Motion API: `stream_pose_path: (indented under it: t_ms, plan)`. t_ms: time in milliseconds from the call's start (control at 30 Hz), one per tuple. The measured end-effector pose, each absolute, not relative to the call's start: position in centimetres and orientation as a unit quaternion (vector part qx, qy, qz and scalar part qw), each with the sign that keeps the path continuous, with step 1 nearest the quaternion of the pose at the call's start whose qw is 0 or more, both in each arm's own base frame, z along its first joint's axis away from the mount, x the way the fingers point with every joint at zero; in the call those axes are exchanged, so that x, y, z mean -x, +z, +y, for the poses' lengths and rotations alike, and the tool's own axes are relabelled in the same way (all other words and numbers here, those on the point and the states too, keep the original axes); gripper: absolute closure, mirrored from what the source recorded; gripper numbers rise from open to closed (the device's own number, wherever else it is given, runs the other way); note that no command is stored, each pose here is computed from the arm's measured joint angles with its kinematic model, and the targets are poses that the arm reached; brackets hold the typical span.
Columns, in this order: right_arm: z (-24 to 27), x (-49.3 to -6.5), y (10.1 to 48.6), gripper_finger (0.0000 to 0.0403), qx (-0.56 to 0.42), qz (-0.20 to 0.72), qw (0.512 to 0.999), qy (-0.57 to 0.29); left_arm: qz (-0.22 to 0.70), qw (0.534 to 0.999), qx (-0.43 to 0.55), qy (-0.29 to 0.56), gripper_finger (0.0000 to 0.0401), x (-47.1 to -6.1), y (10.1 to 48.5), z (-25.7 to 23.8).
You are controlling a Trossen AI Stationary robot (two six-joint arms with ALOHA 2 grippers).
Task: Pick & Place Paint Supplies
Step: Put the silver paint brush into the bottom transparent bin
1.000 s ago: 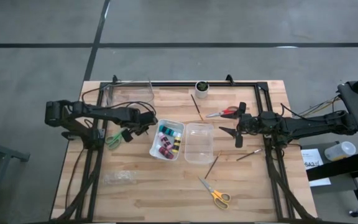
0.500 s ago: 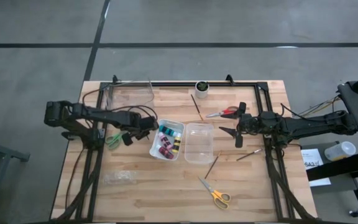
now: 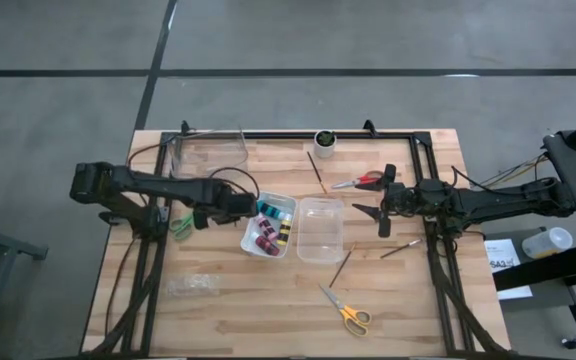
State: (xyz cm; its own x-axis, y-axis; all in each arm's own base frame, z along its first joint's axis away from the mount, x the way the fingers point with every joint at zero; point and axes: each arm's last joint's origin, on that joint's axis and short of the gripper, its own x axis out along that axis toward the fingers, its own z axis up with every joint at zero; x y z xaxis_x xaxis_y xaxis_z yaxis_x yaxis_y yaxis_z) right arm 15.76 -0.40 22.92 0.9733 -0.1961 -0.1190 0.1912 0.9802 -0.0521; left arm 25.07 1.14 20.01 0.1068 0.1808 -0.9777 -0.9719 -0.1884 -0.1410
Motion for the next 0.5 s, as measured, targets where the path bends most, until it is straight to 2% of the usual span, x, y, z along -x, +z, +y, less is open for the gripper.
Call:
stream_pose_path:
  t_ms: [100, 267, 500]
  plan:
    - [-0.4, -15.8, 22.9, 0.0159, 0.020, 0.062, 0.993, -0.097, 0.359, 0.548, 0.500, 0.566, 0.0399, -25.5, 21.8, 1.3]
    - [-0.4, -15.8, 22.9, 0.0159, 0.020, 0.062, 0.993, -0.097, 0.337, 0.626, 0.449, 0.540, 0.0399, -26.8, 24.7, 1.6]
    - [-0.4, -15.8, 22.9, 0.0159, 0.020, 0.062, 0.993, -0.098, 0.283, 0.700, 0.447, 0.480, 0.0399, -29.0, 26.9, 1.7]
